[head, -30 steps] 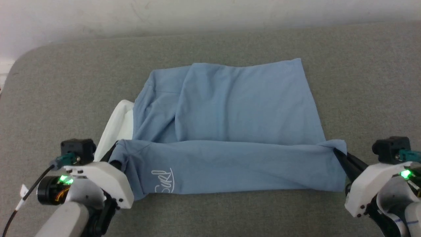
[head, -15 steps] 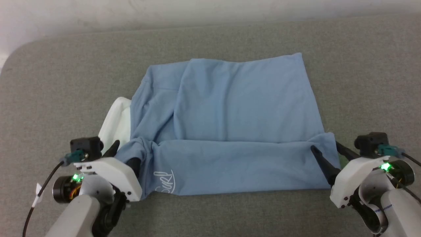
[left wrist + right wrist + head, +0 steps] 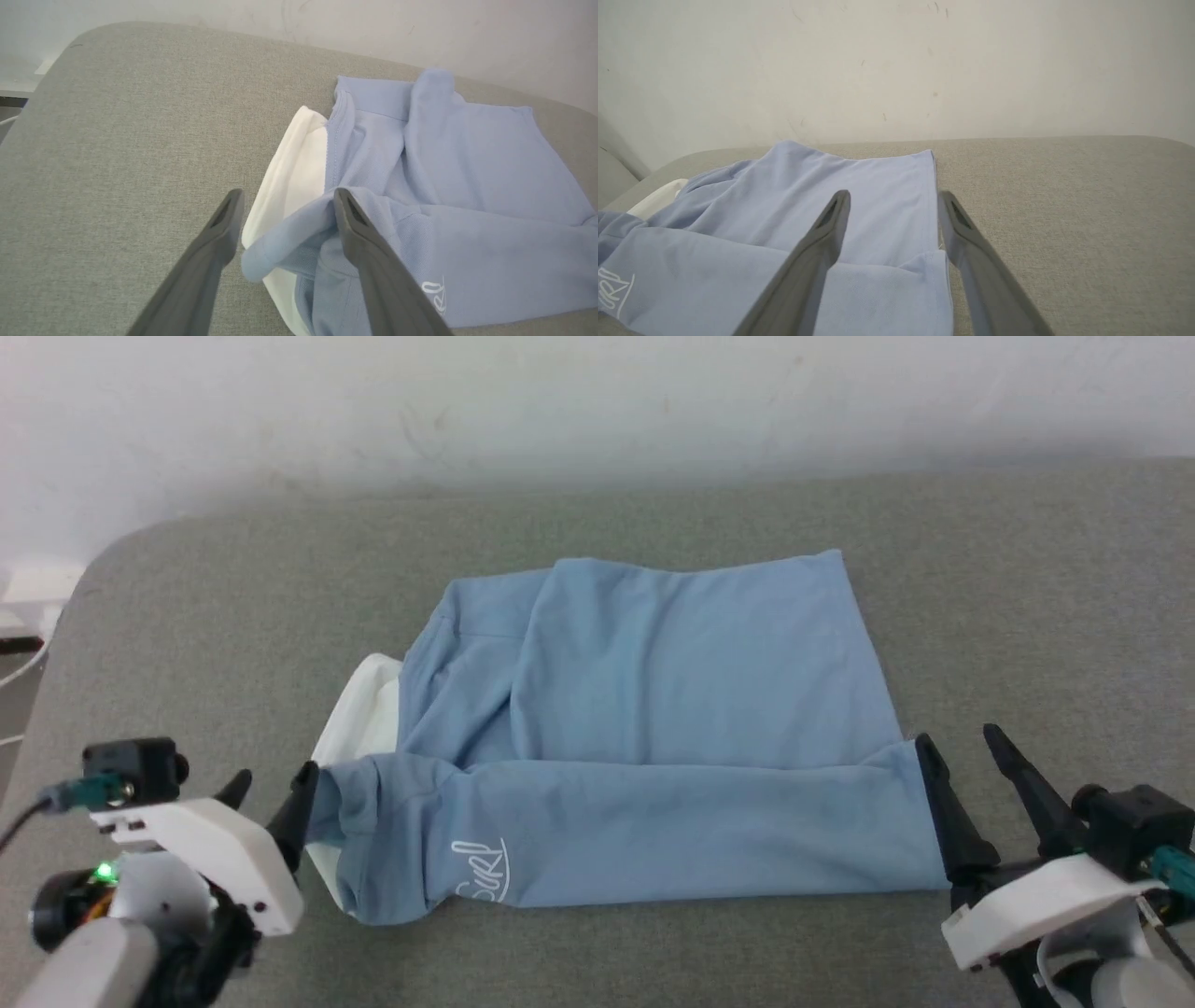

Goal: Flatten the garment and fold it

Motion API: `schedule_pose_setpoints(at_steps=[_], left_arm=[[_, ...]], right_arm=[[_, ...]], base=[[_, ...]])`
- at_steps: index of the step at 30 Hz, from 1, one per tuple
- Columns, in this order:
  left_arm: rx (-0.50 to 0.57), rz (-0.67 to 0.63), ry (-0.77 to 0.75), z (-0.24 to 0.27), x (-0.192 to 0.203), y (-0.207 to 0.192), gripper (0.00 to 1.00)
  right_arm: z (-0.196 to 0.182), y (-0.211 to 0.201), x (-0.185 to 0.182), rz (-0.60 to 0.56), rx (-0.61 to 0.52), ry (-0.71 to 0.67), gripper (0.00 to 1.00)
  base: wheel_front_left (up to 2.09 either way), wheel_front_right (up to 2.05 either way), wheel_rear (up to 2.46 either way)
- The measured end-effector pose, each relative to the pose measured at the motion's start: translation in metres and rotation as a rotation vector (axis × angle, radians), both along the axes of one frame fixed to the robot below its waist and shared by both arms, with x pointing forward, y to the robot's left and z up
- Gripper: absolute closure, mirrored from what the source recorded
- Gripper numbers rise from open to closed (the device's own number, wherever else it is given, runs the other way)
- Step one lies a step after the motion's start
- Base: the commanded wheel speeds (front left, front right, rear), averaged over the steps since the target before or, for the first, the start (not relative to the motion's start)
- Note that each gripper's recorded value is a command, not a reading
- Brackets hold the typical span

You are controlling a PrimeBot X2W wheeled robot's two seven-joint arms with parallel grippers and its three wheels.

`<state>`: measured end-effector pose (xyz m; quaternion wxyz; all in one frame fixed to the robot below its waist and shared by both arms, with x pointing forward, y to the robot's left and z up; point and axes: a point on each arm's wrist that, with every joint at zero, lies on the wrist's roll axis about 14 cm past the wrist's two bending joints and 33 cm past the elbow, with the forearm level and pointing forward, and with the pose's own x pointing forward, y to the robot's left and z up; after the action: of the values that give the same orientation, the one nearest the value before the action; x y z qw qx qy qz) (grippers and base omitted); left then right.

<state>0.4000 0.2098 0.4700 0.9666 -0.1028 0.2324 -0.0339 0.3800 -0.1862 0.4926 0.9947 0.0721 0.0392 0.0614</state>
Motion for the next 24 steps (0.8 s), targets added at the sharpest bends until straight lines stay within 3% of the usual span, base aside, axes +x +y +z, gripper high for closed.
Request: schedule_pose_setpoints(at_steps=[6, 12, 24], left_arm=[[0.053, -0.138, 0.123, 0.010, -0.008, -0.012, 0.00], [0.071, -0.280, 0.313, -0.020, -0.029, -0.041, 0.00], [0.113, -0.345, 0.593, -0.094, -0.037, -0.053, 0.00]], right_arm=[[0.019, -0.003, -0.016, -0.033, -0.005, -0.036, 0.00], [0.029, -0.007, -0.020, -0.057, -0.009, -0.060, 0.00], [0.014, -0.015, -0.019, -0.086, -0.008, -0.002, 0.00]], base=[[0.00, 0.00, 0.00], [0.00, 0.00, 0.00], [0.00, 0.00, 0.00]])
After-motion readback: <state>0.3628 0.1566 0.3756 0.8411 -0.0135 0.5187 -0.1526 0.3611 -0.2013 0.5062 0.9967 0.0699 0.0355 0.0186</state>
